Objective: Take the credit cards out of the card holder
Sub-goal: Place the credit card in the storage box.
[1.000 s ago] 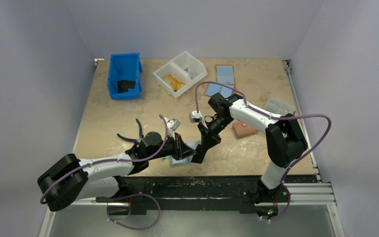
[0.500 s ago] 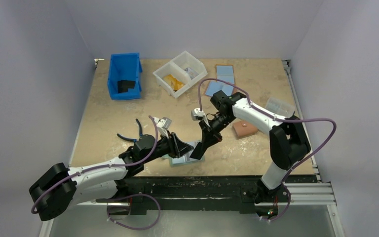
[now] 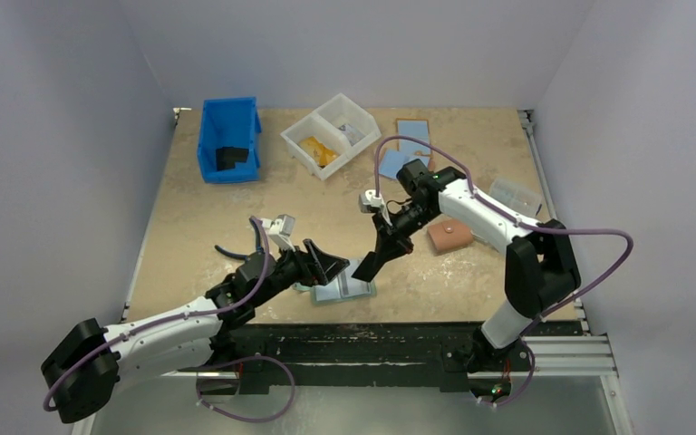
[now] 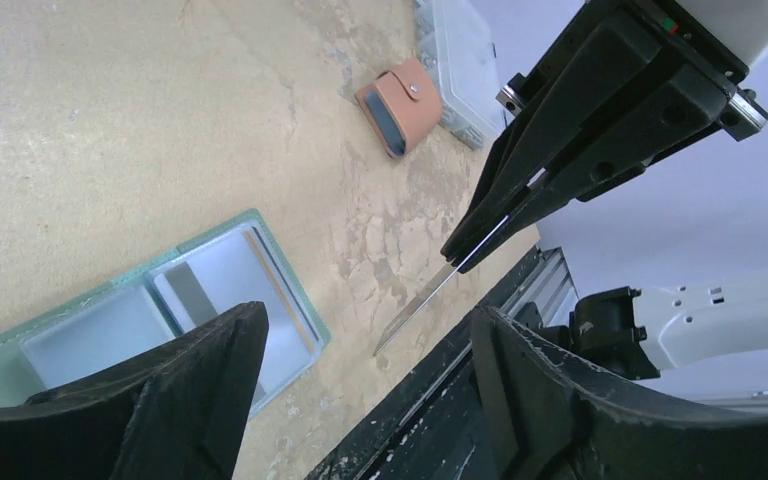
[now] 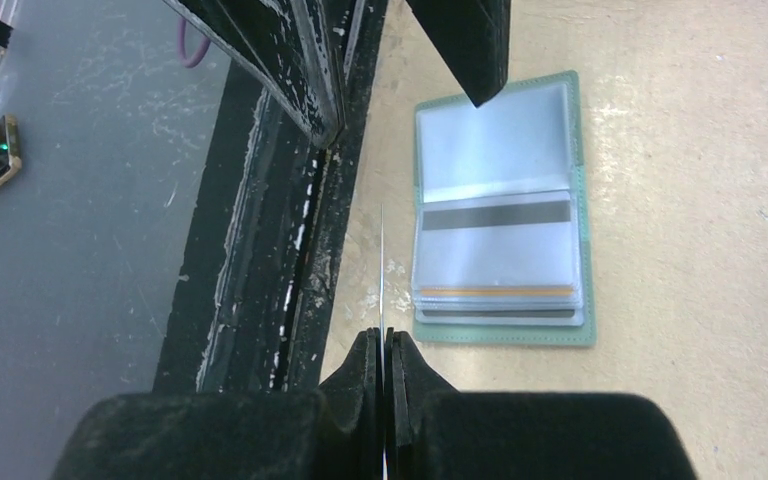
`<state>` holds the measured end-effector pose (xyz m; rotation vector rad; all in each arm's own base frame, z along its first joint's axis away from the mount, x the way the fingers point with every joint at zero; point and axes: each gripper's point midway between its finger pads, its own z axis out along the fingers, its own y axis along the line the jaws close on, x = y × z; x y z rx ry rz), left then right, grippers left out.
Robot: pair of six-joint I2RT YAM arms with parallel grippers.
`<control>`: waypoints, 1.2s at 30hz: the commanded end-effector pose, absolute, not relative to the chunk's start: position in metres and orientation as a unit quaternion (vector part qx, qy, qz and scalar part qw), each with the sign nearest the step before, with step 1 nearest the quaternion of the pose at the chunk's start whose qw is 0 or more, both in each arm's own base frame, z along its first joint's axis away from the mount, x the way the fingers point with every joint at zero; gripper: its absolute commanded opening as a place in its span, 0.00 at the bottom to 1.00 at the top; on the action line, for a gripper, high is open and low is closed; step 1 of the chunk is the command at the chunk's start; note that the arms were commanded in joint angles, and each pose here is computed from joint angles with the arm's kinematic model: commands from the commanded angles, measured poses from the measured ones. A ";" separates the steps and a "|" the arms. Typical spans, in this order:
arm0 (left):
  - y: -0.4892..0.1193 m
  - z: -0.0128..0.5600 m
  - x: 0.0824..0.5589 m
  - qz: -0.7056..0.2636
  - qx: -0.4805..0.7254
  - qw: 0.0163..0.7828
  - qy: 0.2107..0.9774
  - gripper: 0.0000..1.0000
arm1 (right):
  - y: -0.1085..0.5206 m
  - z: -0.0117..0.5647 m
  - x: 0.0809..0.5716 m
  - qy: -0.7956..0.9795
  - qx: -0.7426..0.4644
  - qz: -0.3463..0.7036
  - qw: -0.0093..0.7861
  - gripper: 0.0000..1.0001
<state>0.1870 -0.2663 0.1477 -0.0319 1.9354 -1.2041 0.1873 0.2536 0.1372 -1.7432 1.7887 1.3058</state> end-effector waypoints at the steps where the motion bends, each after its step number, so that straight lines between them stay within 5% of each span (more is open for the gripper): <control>1: -0.260 0.149 0.191 -0.484 -0.053 0.418 0.767 0.81 | 0.251 0.150 0.194 0.626 -0.612 0.443 0.194 0.00; 19: -0.256 0.155 0.187 -0.539 -0.131 0.386 0.737 0.98 | 0.241 0.156 0.210 0.645 -0.595 0.422 0.229 0.00; 36: -0.251 0.155 0.186 -0.559 -0.186 0.361 0.723 0.99 | 0.236 0.158 0.217 0.654 -0.586 0.412 0.243 0.00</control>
